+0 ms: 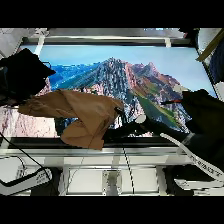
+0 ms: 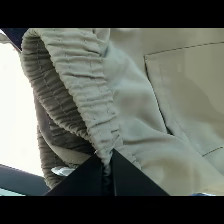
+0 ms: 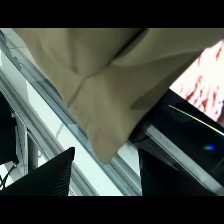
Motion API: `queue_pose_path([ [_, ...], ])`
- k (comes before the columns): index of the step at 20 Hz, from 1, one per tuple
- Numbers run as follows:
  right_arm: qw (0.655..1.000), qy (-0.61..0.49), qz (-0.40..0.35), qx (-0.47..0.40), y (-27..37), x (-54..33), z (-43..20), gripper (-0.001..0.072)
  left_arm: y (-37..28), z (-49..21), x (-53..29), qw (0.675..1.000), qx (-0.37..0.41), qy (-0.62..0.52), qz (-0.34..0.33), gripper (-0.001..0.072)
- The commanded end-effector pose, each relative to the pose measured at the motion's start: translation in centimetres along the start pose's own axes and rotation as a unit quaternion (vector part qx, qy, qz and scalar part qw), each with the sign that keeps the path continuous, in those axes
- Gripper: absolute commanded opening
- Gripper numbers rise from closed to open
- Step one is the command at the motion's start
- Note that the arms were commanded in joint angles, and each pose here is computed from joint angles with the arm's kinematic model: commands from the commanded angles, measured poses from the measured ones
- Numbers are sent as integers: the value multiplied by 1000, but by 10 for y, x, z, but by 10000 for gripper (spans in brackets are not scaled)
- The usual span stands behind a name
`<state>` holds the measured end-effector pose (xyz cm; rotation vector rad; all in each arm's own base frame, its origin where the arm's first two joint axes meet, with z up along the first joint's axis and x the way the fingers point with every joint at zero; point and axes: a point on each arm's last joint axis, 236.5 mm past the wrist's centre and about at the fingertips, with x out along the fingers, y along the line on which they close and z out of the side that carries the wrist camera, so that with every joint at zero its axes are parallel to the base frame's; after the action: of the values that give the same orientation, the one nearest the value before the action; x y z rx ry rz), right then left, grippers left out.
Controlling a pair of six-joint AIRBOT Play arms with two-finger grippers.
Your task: Fold the clothes and pants, and hang the long-sleeved shirts on hangers.
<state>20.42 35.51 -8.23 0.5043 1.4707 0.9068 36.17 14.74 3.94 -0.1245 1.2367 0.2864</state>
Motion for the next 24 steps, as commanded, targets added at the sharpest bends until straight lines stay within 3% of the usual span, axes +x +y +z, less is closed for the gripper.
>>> queue_pose_path([
  [1, 1000, 4, 7, 4, -1, 13, 13, 454, 1, -1, 0, 1000, 0, 1, 1, 19],
  [9, 998, 35, -42, -6, -25, 13, 7, 454, 1, -1, 0, 1000, 0, 1, 1, 19],
  [17, 998, 48, -29, 21, -11, 44, -12, 444, 1, 0, 0, 1000, 0, 0, 1, 19],
  [19, 998, 53, -19, 22, -2, 50, -18, 319, 1, 0, 0, 1000, 0, 0, 1, 19],
  [21, 999, 49, -9, 18, 8, 50, -13, 121, 1, 0, 0, 1000, 0, 0, 1, 19],
  [22, 999, 41, -5, 11, 14, 49, -4, 59, 1, 0, 0, 1000, 0, 0, 1, 19],
  [24, 1000, 22, 11, -8, 32, 40, 20, 15, 1, 0, 0, 1000, 0, 0, 1, 19],
])
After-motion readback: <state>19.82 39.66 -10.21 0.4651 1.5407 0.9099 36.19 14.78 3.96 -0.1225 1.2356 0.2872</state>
